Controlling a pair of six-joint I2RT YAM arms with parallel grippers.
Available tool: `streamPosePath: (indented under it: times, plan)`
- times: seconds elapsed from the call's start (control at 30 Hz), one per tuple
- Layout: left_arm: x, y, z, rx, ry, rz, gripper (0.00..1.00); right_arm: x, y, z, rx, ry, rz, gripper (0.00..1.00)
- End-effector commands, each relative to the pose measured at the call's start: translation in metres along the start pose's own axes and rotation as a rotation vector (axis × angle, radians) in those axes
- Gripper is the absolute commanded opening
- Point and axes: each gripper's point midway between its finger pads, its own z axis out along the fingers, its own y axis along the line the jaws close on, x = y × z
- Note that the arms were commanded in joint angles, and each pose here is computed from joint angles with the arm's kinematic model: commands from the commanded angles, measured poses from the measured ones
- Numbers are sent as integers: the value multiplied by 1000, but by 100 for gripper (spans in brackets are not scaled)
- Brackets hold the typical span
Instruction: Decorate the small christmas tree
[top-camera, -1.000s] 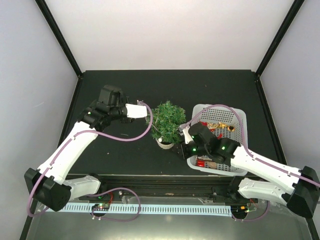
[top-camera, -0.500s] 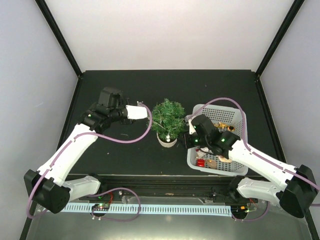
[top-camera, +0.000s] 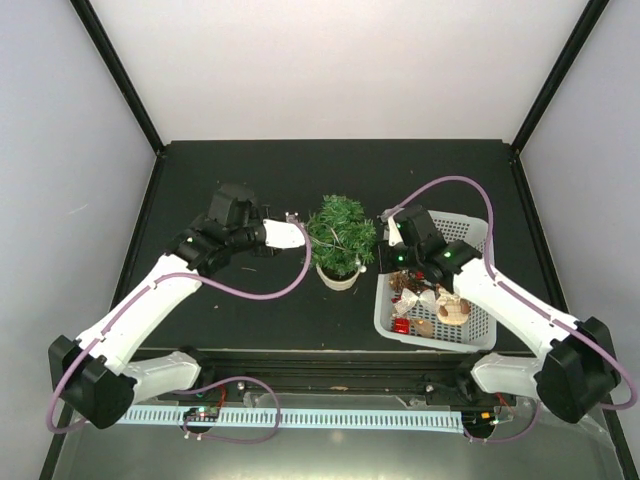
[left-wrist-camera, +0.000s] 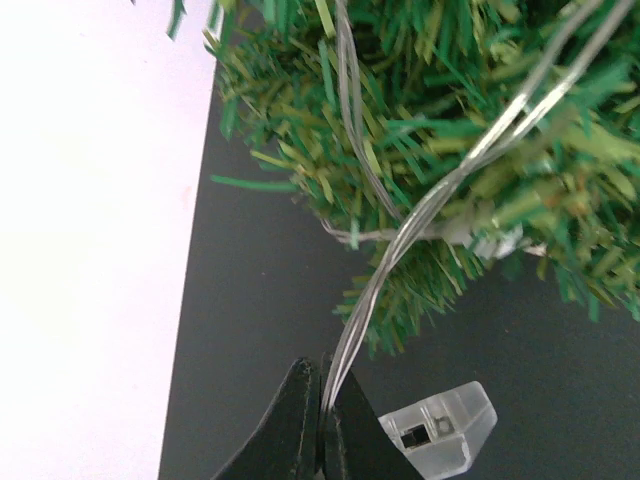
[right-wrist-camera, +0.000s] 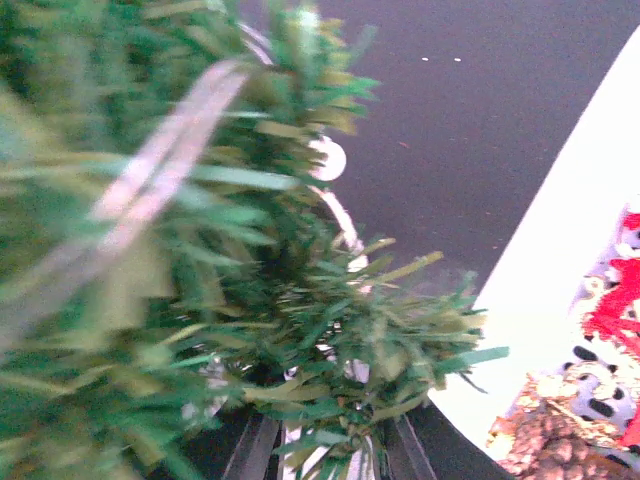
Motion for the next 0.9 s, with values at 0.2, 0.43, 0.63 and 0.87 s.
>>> streamPosePath:
  times: [0.2,0.43,0.63,0.87]
  plan:
    - [-7,10,18,-55,9,-4,1,-37,-17,-2,6,-68,20,27]
    - [4,15,33,-69,76,-3,2,-46,-11,-2,-35,-68,32,27]
    - [14,25,37,-124,139,55,2,-46,-9,-2,-46,-65,30,27]
    - [5,50,25,-248,125,111,2,-45,-7,0,-65,-61,35,27]
